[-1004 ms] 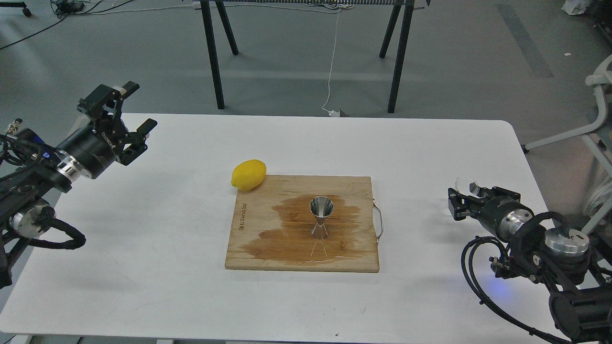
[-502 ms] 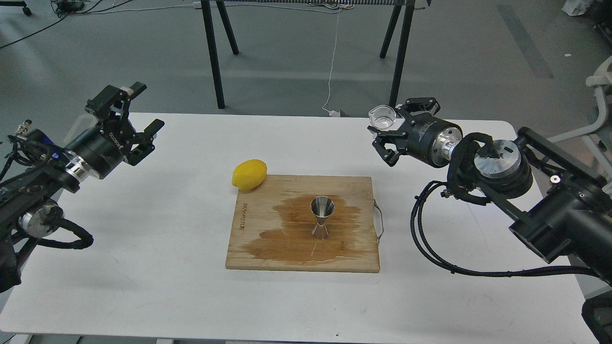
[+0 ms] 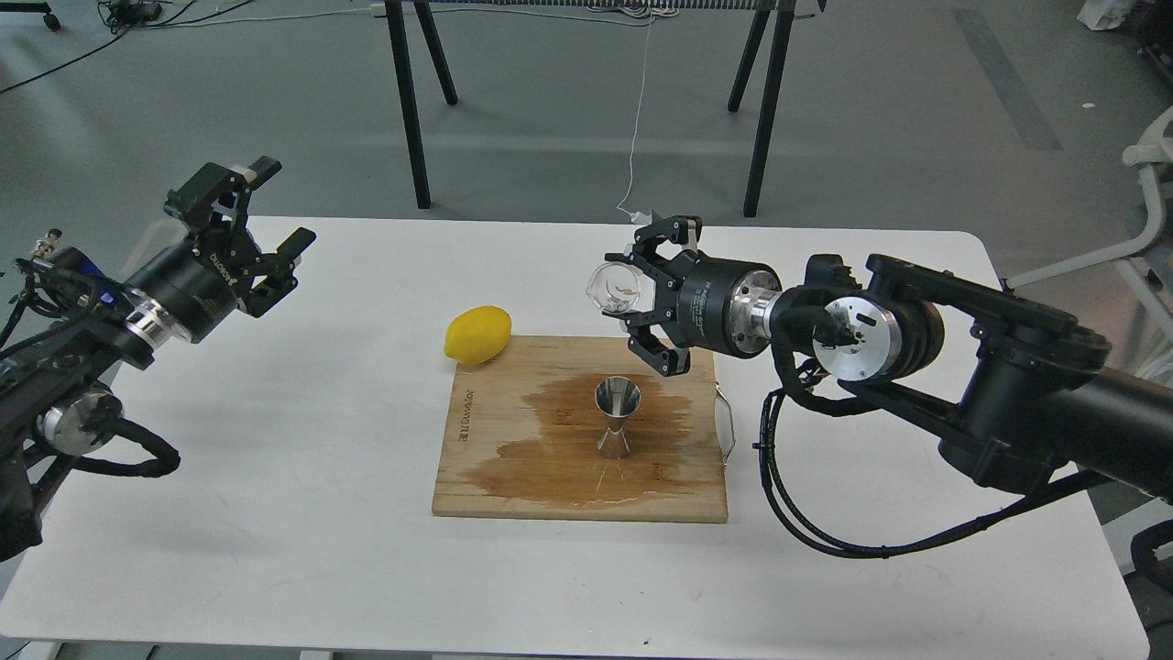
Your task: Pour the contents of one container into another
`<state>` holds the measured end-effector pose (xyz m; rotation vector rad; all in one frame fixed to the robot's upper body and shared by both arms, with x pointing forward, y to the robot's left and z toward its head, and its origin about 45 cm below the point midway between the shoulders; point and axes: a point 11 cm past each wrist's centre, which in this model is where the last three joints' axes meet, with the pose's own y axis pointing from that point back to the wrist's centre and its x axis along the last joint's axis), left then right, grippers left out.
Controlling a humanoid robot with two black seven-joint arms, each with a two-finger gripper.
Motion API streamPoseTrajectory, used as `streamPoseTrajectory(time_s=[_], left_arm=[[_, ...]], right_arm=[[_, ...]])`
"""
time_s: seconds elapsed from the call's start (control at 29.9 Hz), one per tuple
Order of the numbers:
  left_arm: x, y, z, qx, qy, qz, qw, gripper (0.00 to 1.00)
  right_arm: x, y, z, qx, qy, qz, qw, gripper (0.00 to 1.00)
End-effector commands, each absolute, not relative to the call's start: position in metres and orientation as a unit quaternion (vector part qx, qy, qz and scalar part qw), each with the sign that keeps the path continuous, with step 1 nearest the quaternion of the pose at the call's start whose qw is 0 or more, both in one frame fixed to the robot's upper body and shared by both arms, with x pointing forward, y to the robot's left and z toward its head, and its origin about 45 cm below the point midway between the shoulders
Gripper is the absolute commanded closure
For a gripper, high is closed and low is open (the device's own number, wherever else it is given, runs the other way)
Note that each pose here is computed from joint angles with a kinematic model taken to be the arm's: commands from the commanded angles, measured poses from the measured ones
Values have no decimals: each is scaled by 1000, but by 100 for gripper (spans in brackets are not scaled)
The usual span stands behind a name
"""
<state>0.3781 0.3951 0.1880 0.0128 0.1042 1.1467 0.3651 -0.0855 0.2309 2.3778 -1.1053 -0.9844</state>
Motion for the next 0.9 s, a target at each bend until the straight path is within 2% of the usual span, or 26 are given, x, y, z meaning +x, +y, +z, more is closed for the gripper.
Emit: streamPoseTrajectory(time_s=[0.0,0.33,0.87], left_arm=[[378,395,187,6,50,542,839,1],[377,395,187,7,50,542,839,1],[376,396,186,7,52,543,838,1]], right_arm=[[356,-84,223,849,-379,-310,200,64],[342,-82,212,876,-353,-192,266,64],[340,-86,202,889,-327,-35,318,65]])
